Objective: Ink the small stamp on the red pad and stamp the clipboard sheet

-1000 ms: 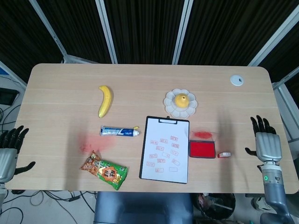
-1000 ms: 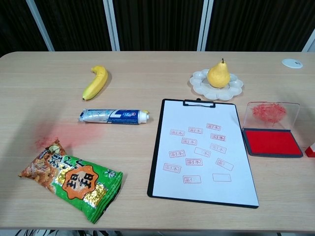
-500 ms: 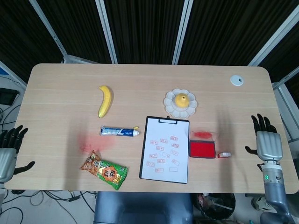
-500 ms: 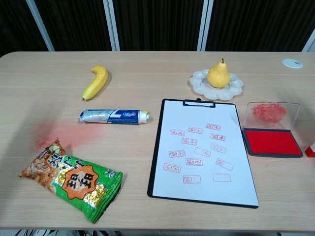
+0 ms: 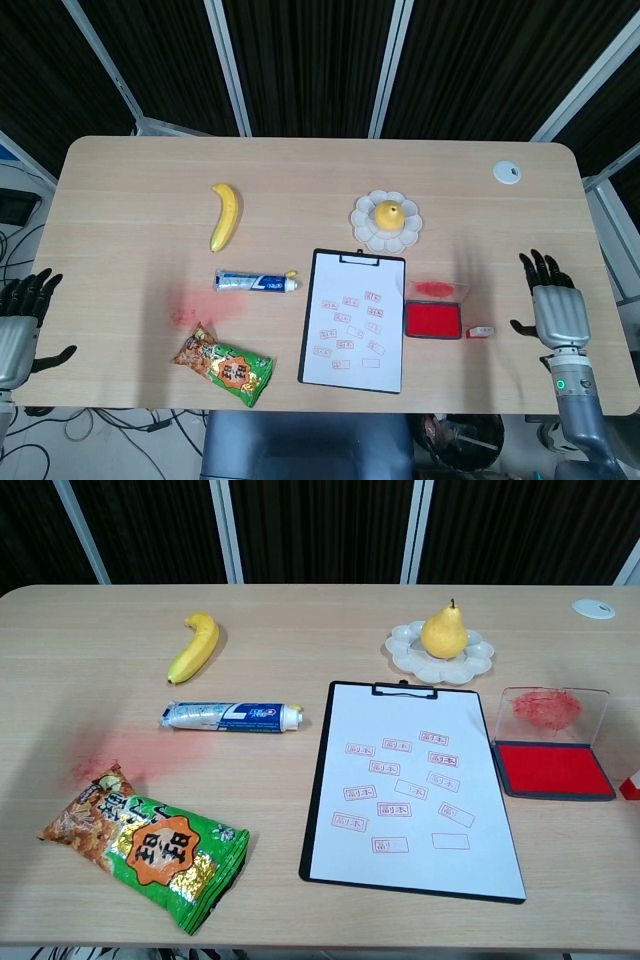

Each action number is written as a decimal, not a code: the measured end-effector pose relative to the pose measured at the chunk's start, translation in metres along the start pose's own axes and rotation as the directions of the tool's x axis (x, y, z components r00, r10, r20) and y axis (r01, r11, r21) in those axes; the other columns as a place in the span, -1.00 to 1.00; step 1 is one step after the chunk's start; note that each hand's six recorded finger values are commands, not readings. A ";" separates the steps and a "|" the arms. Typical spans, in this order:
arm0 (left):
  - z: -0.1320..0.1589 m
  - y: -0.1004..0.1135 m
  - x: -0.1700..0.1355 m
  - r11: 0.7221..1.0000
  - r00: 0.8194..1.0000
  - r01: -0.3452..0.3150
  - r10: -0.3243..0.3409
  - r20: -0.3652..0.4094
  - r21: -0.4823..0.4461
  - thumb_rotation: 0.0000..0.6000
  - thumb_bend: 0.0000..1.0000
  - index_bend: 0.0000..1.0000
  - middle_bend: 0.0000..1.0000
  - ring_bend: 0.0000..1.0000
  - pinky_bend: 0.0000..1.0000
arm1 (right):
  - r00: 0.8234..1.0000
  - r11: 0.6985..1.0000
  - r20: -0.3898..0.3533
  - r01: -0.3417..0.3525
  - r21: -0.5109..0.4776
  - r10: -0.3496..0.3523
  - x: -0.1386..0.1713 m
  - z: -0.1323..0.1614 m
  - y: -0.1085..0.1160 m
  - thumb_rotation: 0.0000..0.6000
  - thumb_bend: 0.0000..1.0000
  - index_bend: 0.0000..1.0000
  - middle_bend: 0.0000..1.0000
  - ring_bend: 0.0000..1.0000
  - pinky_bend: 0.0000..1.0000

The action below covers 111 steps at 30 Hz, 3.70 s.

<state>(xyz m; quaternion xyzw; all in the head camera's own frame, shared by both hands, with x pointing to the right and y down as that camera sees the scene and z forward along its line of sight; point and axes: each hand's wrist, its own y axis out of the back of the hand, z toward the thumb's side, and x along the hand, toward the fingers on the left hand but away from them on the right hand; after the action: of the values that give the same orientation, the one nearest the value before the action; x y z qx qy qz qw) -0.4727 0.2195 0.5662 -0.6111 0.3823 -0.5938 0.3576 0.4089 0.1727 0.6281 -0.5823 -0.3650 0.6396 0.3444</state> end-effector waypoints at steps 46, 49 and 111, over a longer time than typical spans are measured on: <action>-0.002 0.002 0.004 0.999 1.000 0.007 -0.007 -0.010 -0.045 1.00 -0.96 -1.00 -1.00 -1.00 -1.00 | 0.978 0.971 -0.025 -0.204 0.123 0.208 0.007 0.028 -0.071 1.00 -0.25 -0.20 -0.26 0.37 0.60; -0.002 0.002 0.005 0.999 1.000 0.007 -0.008 -0.011 -0.046 1.00 -0.96 -1.00 -1.00 -1.00 -1.00 | 0.977 0.971 -0.029 -0.204 0.122 0.209 0.006 0.029 -0.072 1.00 -0.22 -0.19 -0.26 0.37 0.60; -0.004 0.002 0.006 0.998 0.999 0.024 -0.025 -0.021 -0.061 1.00 -0.96 -1.00 -1.00 -1.00 -1.00 | 0.976 0.968 -0.049 -0.201 0.152 0.210 0.003 0.034 -0.089 1.00 -0.09 0.09 -0.04 0.37 0.60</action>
<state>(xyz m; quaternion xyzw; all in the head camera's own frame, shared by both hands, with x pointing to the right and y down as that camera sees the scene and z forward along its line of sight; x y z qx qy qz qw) -0.4766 0.2130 0.5676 -0.6199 0.3963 -0.5928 0.3275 0.3762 0.2169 0.7055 -0.6108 -0.2434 0.6776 0.3296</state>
